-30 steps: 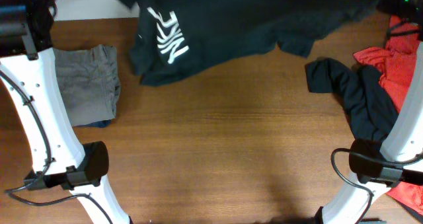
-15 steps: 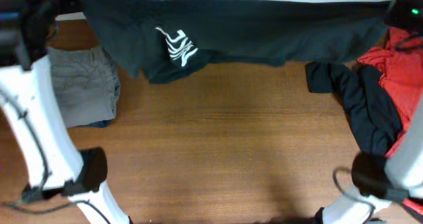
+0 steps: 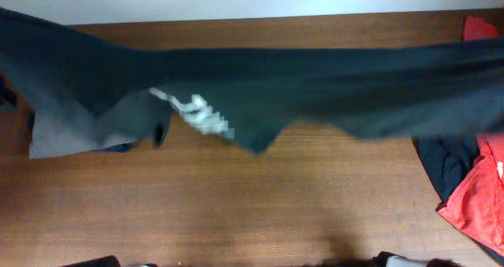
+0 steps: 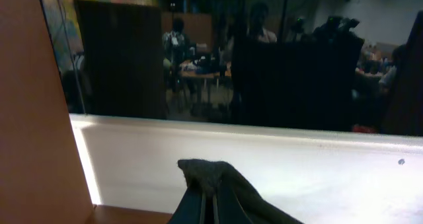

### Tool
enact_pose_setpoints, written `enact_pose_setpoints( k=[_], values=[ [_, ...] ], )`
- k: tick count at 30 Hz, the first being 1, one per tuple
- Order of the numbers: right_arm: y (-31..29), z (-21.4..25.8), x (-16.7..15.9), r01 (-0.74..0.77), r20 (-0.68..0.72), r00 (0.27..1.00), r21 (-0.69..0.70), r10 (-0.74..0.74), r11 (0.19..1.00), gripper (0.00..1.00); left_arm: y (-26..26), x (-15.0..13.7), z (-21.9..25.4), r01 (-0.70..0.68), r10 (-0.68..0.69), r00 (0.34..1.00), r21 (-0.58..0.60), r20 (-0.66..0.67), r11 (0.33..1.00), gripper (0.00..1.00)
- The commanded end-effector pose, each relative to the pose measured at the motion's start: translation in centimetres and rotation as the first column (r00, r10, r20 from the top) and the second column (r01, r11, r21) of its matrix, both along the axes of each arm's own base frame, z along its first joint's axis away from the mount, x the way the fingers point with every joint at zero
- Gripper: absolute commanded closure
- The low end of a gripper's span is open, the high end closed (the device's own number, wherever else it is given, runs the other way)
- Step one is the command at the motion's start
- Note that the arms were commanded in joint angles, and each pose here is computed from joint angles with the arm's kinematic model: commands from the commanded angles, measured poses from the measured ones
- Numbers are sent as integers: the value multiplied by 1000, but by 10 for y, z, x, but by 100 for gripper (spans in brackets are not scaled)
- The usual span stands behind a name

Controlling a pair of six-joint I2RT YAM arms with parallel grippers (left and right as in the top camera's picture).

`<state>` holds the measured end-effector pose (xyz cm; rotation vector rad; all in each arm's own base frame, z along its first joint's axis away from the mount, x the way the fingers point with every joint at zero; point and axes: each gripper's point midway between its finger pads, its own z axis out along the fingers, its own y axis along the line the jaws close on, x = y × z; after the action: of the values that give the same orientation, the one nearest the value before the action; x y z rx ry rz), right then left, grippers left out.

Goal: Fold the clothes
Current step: 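Lift the sweatshirt high with both grippers and shake it out, then lay the sweatshirt flat on the table center with both grippers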

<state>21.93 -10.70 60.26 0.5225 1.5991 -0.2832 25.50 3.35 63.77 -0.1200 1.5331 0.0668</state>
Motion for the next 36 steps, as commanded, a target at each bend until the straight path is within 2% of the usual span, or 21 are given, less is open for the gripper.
enact_pose_setpoints(
  k=[1, 4, 7, 11, 14, 16, 17, 20, 22, 23, 26, 29, 32, 36],
  values=[
    [-26, -47, 65, 13, -175, 985, 52, -4, 999, 96, 18, 63, -39, -44, 42, 988, -10, -147, 999, 100],
    [-34, -84, 107, -20, -281, 958, 108, 50, 994, 96, 17, 93, -62, -9, 3, 976, -26, -218, 1000, 100],
    [-39, -133, 153, -56, -392, 911, 187, 127, 981, 96, 11, 135, -98, 60, -77, 946, -63, -314, 996, 100],
    [-43, -198, 211, -93, -486, 843, 289, 230, 953, 96, 17, 196, -143, 69, -99, 913, -89, -395, 994, 100],
    [-37, -226, 248, -142, -489, 820, 329, 297, 934, 96, 23, 244, -153, 83, -105, 931, -80, -348, 993, 100],
    [-28, -225, 266, -173, -458, 832, 323, 313, 931, 96, 28, 279, -141, 84, -100, 967, -76, -234, 994, 100],
    [-22, -219, 272, -190, -432, 843, 316, 319, 929, 96, 29, 286, -130, 87, -100, 979, -79, -178, 993, 100],
    [-8, -173, 268, -222, -342, 893, 235, 294, 946, 96, 28, 280, -79, 101, -101, 995, -87, 8, 991, 100],
    [-9, -138, 253, -172, -286, 935, 151, 209, 974, 96, 25, 260, -42, 107, -100, 989, -58, 111, 993, 100],
    [-11, -115, 238, -132, -248, 956, 107, 155, 985, 96, 22, 238, -17, 107, -100, 981, -37, 168, 994, 100],
    [-12, -93, 212, -113, -226, 966, 63, 124, 992, 96, 18, 203, 1, 92, -96, 981, 33, 165, 995, 100],
    [-19, -108, 198, -80, -299, 949, 76, 100, 994, 96, 11, 187, -26, 101, -102, 995, 31, 23, 994, 100],
    [-24, -148, 189, -50, -442, 892, 123, 100, 991, 96, 3, 183, -78, 120, -121, 974, -21, -189, 993, 100],
    [-22, -207, 181, -13, -629, 767, 185, 128, 983, 96, -15, 179, -171, 135, -174, 841, -112, -513, 984, 100]
  ],
)
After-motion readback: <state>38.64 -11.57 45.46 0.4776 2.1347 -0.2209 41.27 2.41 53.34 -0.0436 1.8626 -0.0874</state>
